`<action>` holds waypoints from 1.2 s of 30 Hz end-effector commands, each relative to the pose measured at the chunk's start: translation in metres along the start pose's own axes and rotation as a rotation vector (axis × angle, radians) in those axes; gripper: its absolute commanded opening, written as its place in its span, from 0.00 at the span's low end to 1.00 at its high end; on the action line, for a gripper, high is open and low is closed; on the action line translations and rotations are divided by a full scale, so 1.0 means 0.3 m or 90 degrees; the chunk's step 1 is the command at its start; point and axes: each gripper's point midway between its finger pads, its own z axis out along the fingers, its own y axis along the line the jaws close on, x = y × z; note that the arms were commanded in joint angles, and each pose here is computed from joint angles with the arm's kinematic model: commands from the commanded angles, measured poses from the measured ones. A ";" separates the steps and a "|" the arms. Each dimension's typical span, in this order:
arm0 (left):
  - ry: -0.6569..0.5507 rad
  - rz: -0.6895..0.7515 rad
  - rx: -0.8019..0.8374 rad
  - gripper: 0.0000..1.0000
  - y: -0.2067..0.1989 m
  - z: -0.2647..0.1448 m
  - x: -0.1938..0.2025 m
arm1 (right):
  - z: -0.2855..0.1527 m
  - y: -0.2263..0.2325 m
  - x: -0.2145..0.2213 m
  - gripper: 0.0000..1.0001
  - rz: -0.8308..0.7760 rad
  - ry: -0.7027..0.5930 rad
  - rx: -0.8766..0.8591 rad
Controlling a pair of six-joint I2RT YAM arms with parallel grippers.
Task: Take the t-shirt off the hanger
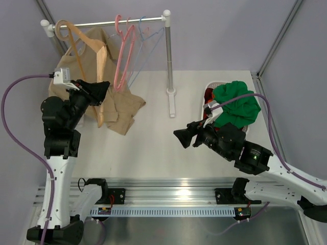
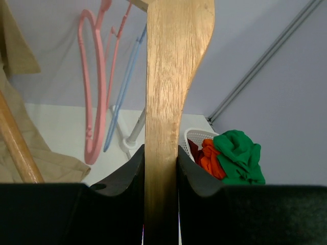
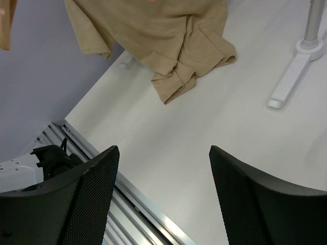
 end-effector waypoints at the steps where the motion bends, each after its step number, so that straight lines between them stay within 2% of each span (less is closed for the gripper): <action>1: -0.009 -0.001 0.018 0.00 -0.004 -0.010 -0.044 | 0.006 0.018 -0.031 0.78 0.000 -0.018 -0.013; 5: 0.016 -0.003 0.040 0.00 0.012 -0.032 0.020 | 0.012 0.019 -0.031 0.78 -0.002 -0.017 -0.013; 10: 0.031 -0.050 0.170 0.00 -0.110 -0.081 0.032 | 0.028 0.022 -0.022 0.79 -0.008 -0.009 -0.011; 15: 0.030 -0.117 0.196 0.00 -0.095 -0.031 0.042 | 0.036 0.043 -0.023 0.78 -0.006 -0.007 -0.028; 17: 0.044 -0.175 0.205 0.00 -0.067 0.005 0.073 | 0.038 0.052 -0.046 0.77 -0.014 -0.017 -0.032; 18: 0.022 -0.166 0.210 0.00 -0.065 0.015 0.051 | 0.043 0.054 -0.053 0.78 -0.016 -0.021 -0.032; 24: -0.019 -0.177 0.158 0.00 0.043 0.086 0.003 | 0.078 0.120 -0.093 0.75 -0.025 -0.019 -0.069; 29: -0.065 -0.222 0.163 0.00 0.105 0.114 -0.047 | 0.107 0.124 -0.067 0.75 -0.027 -0.001 -0.068; 36: -0.137 -0.264 0.055 0.00 0.274 0.197 -0.098 | 0.112 0.124 -0.058 0.75 -0.022 0.006 -0.067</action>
